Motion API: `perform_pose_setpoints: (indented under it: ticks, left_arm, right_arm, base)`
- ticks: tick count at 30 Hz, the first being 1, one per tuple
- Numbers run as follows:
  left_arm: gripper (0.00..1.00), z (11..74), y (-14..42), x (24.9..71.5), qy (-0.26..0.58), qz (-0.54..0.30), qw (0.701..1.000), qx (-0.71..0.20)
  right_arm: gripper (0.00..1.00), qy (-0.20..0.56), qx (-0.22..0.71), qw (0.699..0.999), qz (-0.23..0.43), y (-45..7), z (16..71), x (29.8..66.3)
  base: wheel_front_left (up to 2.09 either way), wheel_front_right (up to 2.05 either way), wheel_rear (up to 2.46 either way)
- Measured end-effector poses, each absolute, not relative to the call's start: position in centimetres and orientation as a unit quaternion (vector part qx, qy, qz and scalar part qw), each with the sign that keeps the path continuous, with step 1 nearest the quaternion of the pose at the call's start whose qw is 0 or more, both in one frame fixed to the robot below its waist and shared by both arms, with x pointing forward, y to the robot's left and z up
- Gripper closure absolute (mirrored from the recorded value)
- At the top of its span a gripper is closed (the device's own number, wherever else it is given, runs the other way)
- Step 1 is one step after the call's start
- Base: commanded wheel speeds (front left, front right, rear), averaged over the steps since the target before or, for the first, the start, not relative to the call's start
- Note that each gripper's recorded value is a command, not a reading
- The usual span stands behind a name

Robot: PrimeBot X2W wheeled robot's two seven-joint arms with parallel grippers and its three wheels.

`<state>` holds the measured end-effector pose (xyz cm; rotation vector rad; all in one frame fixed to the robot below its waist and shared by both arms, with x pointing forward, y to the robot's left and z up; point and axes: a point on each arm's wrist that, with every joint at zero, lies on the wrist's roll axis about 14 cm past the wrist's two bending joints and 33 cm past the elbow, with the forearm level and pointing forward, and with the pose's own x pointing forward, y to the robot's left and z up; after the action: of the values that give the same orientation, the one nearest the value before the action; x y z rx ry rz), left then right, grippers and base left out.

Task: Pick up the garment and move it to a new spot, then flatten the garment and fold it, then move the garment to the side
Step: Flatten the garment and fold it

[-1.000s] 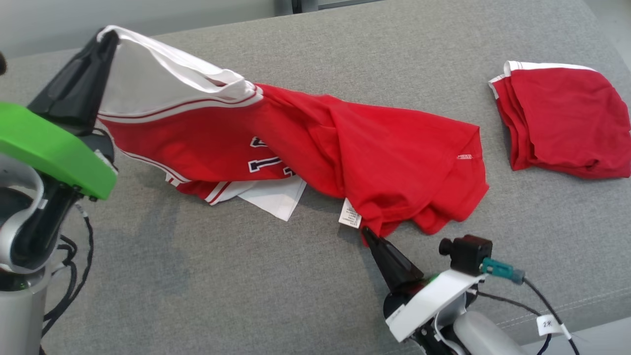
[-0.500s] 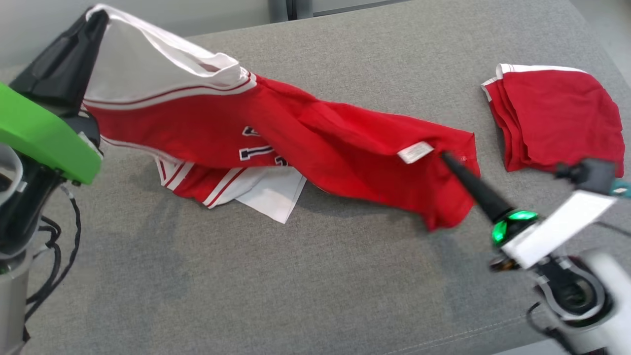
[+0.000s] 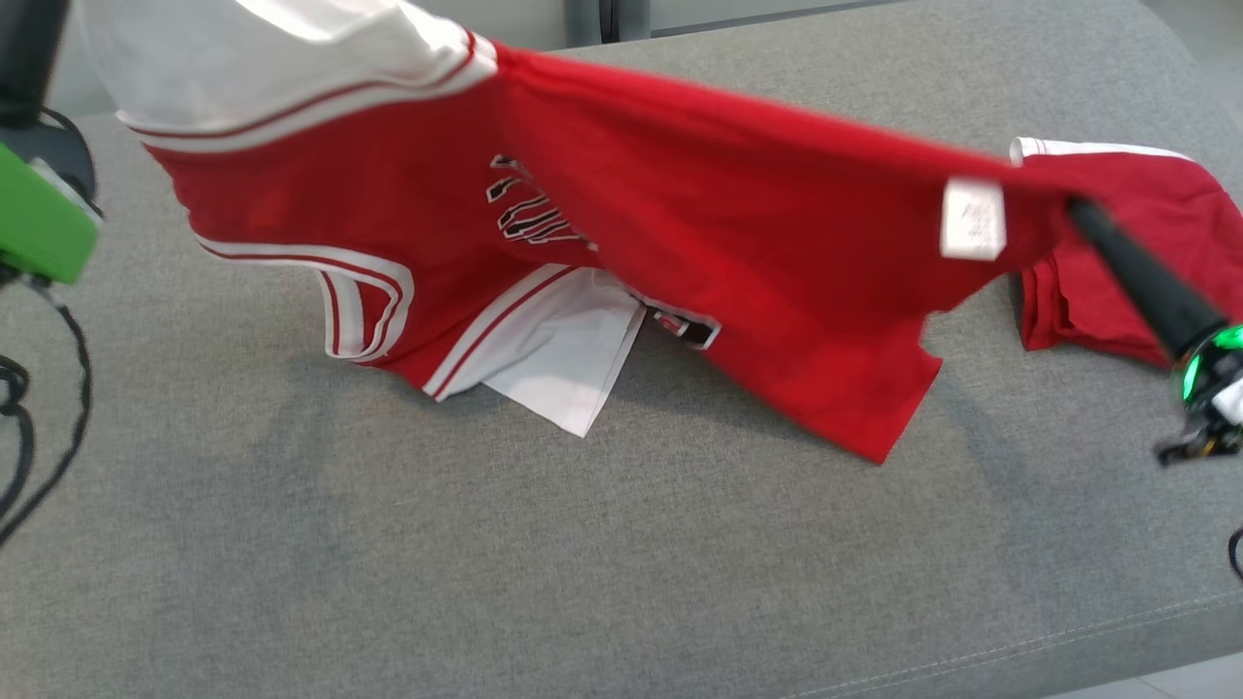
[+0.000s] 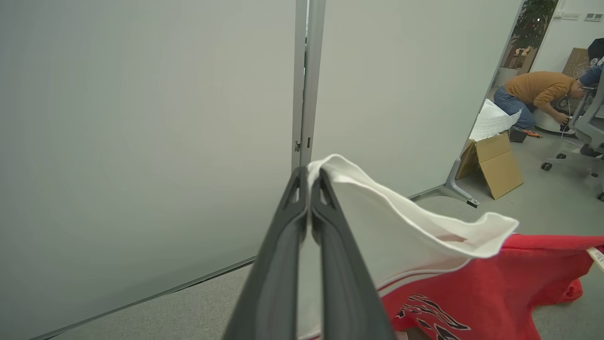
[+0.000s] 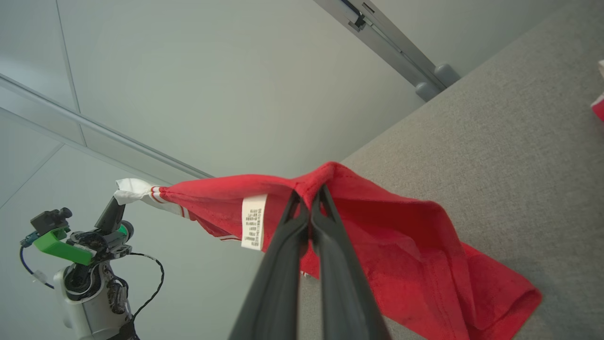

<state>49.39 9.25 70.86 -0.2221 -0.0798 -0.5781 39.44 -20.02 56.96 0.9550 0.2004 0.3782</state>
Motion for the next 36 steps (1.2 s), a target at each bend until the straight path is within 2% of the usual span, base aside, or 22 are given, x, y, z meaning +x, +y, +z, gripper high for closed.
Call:
perform_pose_setpoints:
  ticks: [3, 6, 9, 14, 20, 27, 30, 31, 32, 35, 36]
  left_arm:
    - [1.0, 67.6, 8.8, 49.7, 0.015, -0.285, 0.95, -0.126]
    - [1.0, 62.6, 8.3, 49.7, 0.085, -0.278, 0.946, -0.143]
    - [1.0, 58.6, 7.9, 49.4, 0.14, -0.274, 0.94, -0.15]
    - [1.0, 55.5, 6.6, 49.0, 0.175, -0.282, 0.929, -0.162]
    - [1.0, 54.6, 7.1, 49.6, 0.17, -0.266, 0.934, -0.168]
    - [1.0, 54.8, 7.1, 50.0, 0.155, -0.262, 0.935, -0.181]
    - [1.0, 54.6, 6.9, 49.8, 0.155, -0.265, 0.934, -0.182]
    - [1.0, 54.4, 6.8, 49.7, 0.158, -0.266, 0.933, -0.183]
    - [1.0, 54.2, 6.7, 49.6, 0.161, -0.267, 0.932, -0.183]
    - [1.0, 54.0, 6.6, 49.4, 0.162, -0.267, 0.932, -0.185]
    - [1.0, 53.7, 6.5, 49.3, 0.166, -0.267, 0.931, -0.186]
  right_arm:
    - [1.0, 0.187, 0.463, 0.854, 0.146, -19.7, 51.7, 38.0]
    - [1.0, 0.245, 0.472, 0.838, 0.126, -19.1, 48.2, 36.8]
    - [1.0, 0.28, 0.47, 0.828, 0.125, -18.2, 46.4, 36.4]
    - [1.0, 0.312, 0.477, 0.812, 0.124, -17.0, 44.3, 36.2]
    - [1.0, 0.341, 0.429, 0.83, 0.103, -18.0, 41.9, 35.9]
    - [0.99, 0.372, 0.36, 0.848, 0.112, -17.6, 40.0, 34.5]
    - [0.87, 0.375, 0.357, 0.847, 0.12, -16.7, 39.7, 34.1]
    - [0.75, 0.372, 0.359, 0.848, 0.12, -16.5, 39.6, 34.2]
    - [0.75, 0.37, 0.359, 0.848, 0.119, -16.4, 39.6, 34.2]
    - [0.53, 0.367, 0.359, 0.85, 0.115, -16.5, 39.4, 34.3]
    - [0.35, 0.363, 0.358, 0.853, 0.112, -16.4, 39.4, 34.4]
  base:
    - [0.0, 0.0, 0.0]
    - [0.0, 0.0, 0.0]
    - [0.0, 0.0, 0.0]
    - [0.0, 0.0, 0.0]
    - [0.0, 0.0, 0.0]
    - [0.0, 0.0, 0.0]
    - [0.0, 0.0, 0.0]
    - [0.0, 0.0, 0.0]
    - [0.0, 0.0, 0.0]
    - [0.0, 0.0, 0.0]
    - [0.0, 0.0, 0.0]
